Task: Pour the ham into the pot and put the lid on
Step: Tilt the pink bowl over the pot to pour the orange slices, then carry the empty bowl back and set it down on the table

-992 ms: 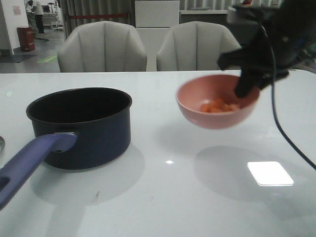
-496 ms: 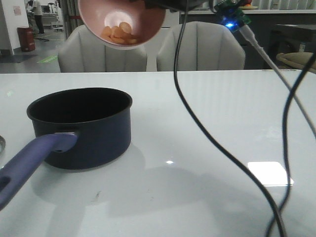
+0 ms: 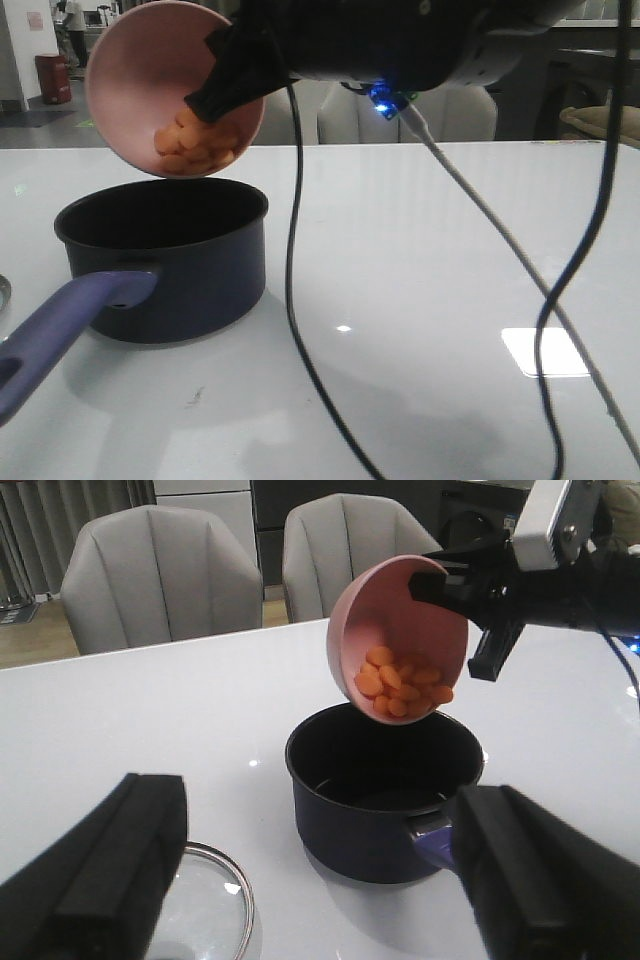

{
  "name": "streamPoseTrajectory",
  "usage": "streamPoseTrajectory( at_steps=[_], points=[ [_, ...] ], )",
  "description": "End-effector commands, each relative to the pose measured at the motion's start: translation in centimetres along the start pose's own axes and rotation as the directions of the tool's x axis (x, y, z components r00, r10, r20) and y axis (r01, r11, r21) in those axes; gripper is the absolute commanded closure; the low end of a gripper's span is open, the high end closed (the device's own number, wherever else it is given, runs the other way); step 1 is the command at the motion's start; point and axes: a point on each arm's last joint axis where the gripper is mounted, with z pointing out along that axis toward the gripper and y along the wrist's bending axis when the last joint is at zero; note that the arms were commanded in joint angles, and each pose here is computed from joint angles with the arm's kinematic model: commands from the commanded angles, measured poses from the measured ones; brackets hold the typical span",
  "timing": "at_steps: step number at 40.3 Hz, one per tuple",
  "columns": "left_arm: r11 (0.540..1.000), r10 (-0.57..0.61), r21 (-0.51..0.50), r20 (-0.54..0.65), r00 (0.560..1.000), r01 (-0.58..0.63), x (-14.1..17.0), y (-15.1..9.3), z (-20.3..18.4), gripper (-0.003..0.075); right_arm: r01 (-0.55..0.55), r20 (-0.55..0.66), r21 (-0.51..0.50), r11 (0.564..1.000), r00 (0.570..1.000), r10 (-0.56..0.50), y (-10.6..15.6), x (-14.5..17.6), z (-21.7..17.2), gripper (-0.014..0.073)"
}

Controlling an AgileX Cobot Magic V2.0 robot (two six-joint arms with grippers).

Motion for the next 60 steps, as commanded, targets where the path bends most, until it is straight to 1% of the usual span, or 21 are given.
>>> streamPoseTrajectory(
  at_steps=[1, 4, 8, 12, 14, 15, 22, 27, 31, 33, 36, 39, 40, 42, 43, 46, 49, 51, 57, 59, 60],
  points=[
    [1.000, -0.017, 0.014, 0.094, 0.995, 0.015, -1.5, 0.0, -0.2, 0.0150, 0.181, 0.139, 0.179, 0.967, 0.969, -0.207, -1.6, -3.0, -0.1, 0.0457],
    [1.000, -0.017, 0.014, 0.094, 0.995, 0.015, -1.5, 0.0, -0.2, 0.0150, 0.297, 0.149, 0.235, 0.926, 0.930, -0.336, -0.7, -2.8, 0.1, 0.0457],
    [1.000, -0.017, 0.014, 0.094, 0.995, 0.015, -1.5, 0.0, -0.2, 0.0150, 0.372, 0.159, 0.293, 0.881, 0.890, -0.428, 0.8, -2.2, 0.2, 0.0457],
    [1.000, -0.017, 0.014, 0.094, 0.995, 0.015, -1.5, 0.0, -0.2, 0.0150, 0.464, 0.148, 0.364, 0.807, 0.827, -0.542, 2.0, -1.5, 0.3, 0.0457],
    [1.000, -0.017, 0.014, 0.094, 0.995, 0.015, -1.5, 0.0, -0.2, 0.0150, 0.495, 0.141, 0.383, 0.780, 0.803, -0.579, 2.5, -1.2, 0.3, 0.0457],
    [1.000, -0.017, 0.014, 0.094, 0.995, 0.015, -1.5, 0.0, -0.2, 0.0150, 0.501, 0.139, 0.386, 0.775, 0.799, -0.585, 2.6, -1.1, 0.3, 0.0457],
    [1.000, -0.017, 0.014, 0.094, 0.995, 0.015, -1.5, 0.0, -0.2, 0.0150, 0.496, 0.142, 0.391, 0.775, 0.800, -0.583, 2.8, -1.0, 0.3, 0.0457],
    [1.000, -0.017, 0.014, 0.094, 0.995, 0.015, -1.5, 0.0, -0.2, 0.0150, 0.425, 0.174, 0.378, 0.823, 0.840, -0.514, 2.8, -0.9, 0.3, 0.0457],
    [1.000, -0.017, 0.014, 0.094, 0.995, 0.015, -1.5, 0.0, -0.2, 0.0150, 0.391, 0.174, 0.383, 0.837, 0.859, -0.481, 2.5, -1.0, 0.3, 0.0457],
    [1.000, -0.017, 0.014, 0.094, 0.995, 0.015, -1.5, 0.0, -0.2, 0.0150, 0.363, 0.174, 0.388, 0.847, 0.874, -0.454, 2.3, -1.1, 0.3, 0.0457],
    [1.000, -0.017, 0.014, 0.094, 0.995, 0.015, -1.5, 0.0, -0.2, 0.0150, 0.265, 0.181, 0.396, 0.879, 0.916, -0.358, 1.6, -1.3, 0.3, 0.0457],
    [1.000, -0.017, 0.014, 0.094, 0.995, 0.015, -1.5, 0.0, -0.2, 0.0150, 0.097, 0.207, 0.401, 0.911, 0.959, -0.193, 0.7, -1.6, 0.2, 0.0457],
    [1.000, -0.017, 0.014, 0.094, 0.995, 0.015, -1.5, 0.0, -0.2, 0.0150, 0.019, 0.219, 0.396, 0.918, 0.969, -0.115, 0.3, -1.8, 0.1, 0.0457],
    [1.000, -0.017, 0.014, 0.094, 0.995, 0.015, -1.5, 0.0, -0.2, 0.0150, -0.109, 0.235, 0.374, 0.921, 0.972, 0.020, -0.4, -2.2, 0.0, 0.0457],
    [1.000, -0.017, 0.014, 0.094, 0.995, 0.015, -1.5, 0.0, -0.2, 0.0150, -0.169, 0.234, 0.348, 0.922, 0.968, 0.090, -0.5, -2.3, 0.0, 0.0457],
    [1.000, -0.017, 0.014, 0.094, 0.995, 0.015, -1.5, 0.0, -0.2, 0.0150, -0.289, 0.207, 0.274, 0.917, 0.949, 0.238, -1.1, -3.2, -0.2, 0.0457],
    [1.000, -0.017, 0.014, 0.094, 0.995, 0.015, -1.5, 0.0, -0.2, 0.0150, -0.369, 0.142, 0.192, 0.909, 0.927, 0.346, -1.9, -4.4, -0.6, 0.0457],
    [1.000, -0.017, 0.014, 0.094, 0.995, 0.015, -1.5, 0.0, -0.2, 0.0150, -0.421, 0.079, 0.149, 0.894, 0.907, 0.414, -2.2, -4.9, -0.9, 0.0457],
    [1.000, -0.017, 0.014, 0.094, 0.995, 0.015, -1.5, 0.0, -0.2, 0.0150, -0.548, -0.095, 0.088, 0.832, 0.827, 0.555, -4.1, -6.7, -2.8, 0.0457],
    [1.000, -0.017, 0.014, 0.094, 0.995, 0.015, -1.5, 0.0, -0.2, 0.0150, -0.556, -0.172, 0.049, 0.830, 0.814, 0.555, -4.8, -6.9, -3.5, 0.0457],
    [1.000, -0.017, 0.014, 0.094, 0.995, 0.015, -1.5, 0.0, -0.2, 0.0150, -0.550, -0.184, 0.042, 0.834, 0.816, 0.547, -5.4, -7.1, -3.8, 0.0457]
  ],
)
